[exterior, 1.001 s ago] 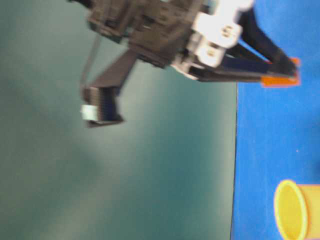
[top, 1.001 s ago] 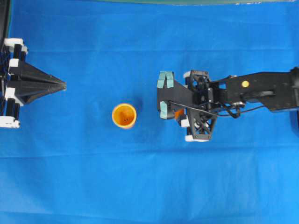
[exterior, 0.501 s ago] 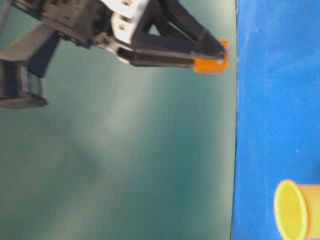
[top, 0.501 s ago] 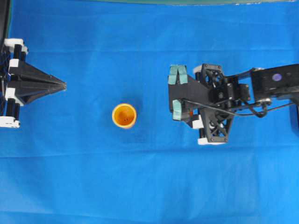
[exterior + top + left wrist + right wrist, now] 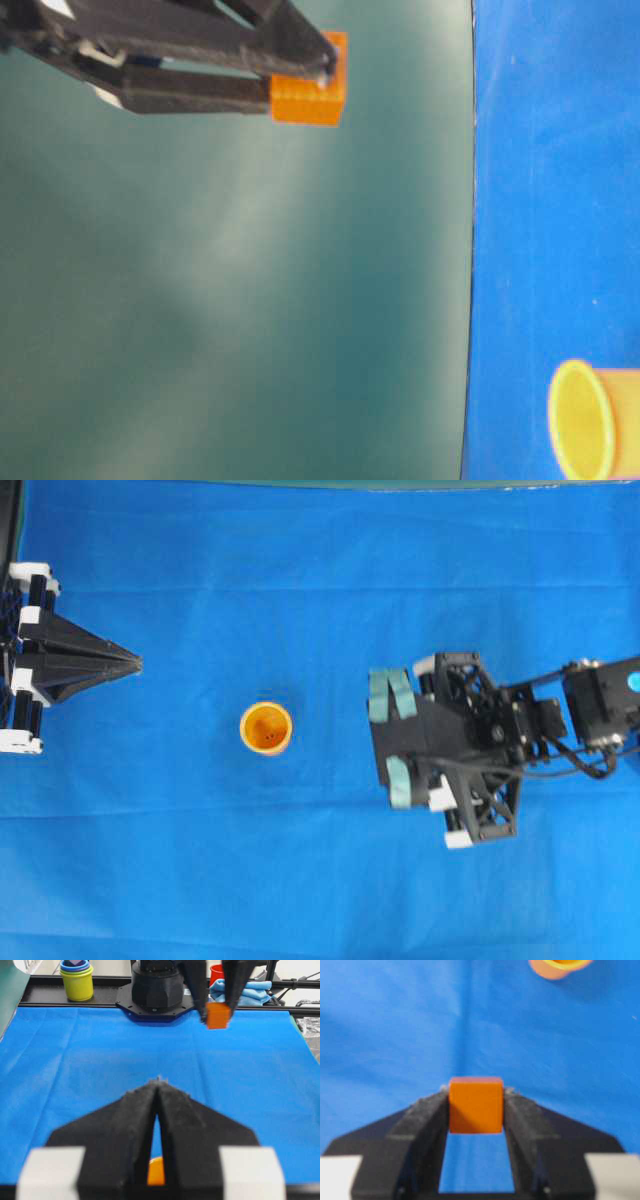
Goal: Move the block forward with right arm.
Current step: 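Lift the held cube and carry it toward the lower right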
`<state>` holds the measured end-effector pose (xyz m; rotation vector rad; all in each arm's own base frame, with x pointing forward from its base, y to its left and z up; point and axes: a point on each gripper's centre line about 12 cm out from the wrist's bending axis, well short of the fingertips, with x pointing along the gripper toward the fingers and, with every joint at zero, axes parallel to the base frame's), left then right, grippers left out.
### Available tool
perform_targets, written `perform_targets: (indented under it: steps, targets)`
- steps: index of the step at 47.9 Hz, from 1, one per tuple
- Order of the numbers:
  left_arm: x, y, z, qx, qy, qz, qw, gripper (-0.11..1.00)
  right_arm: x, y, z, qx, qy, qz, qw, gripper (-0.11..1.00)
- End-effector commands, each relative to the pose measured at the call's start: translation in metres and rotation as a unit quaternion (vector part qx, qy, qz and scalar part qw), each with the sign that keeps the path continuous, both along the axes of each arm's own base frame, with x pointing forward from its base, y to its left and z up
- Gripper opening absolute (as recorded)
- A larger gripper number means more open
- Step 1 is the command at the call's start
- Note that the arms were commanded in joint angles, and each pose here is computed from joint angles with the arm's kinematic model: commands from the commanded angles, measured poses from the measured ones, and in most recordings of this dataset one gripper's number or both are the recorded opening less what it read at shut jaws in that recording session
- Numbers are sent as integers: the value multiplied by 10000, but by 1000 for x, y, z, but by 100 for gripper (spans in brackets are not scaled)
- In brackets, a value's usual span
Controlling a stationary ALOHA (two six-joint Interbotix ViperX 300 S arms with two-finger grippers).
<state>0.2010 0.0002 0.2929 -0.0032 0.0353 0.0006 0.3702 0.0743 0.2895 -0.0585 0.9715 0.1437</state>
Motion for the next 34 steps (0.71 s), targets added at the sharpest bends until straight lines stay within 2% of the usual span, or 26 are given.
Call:
perform_targets:
  steps: [1,12,23,34]
  targets:
    - [3,0,12,15,-146,-2,9999,1,-2,13,22,87,-295,168,9994,41]
    - [3,0,12,15,-146,-2,9999,1,-9,44,27,148,-358,551,9977,41]
    - [3,0,13,-23,-153,-1,9999,1,-13,68,31,457,-351,477,9972,41]
    - [3,0,13,-15,-153,-2,9999,1,-13,93,43,828,-568,472,9938,41]
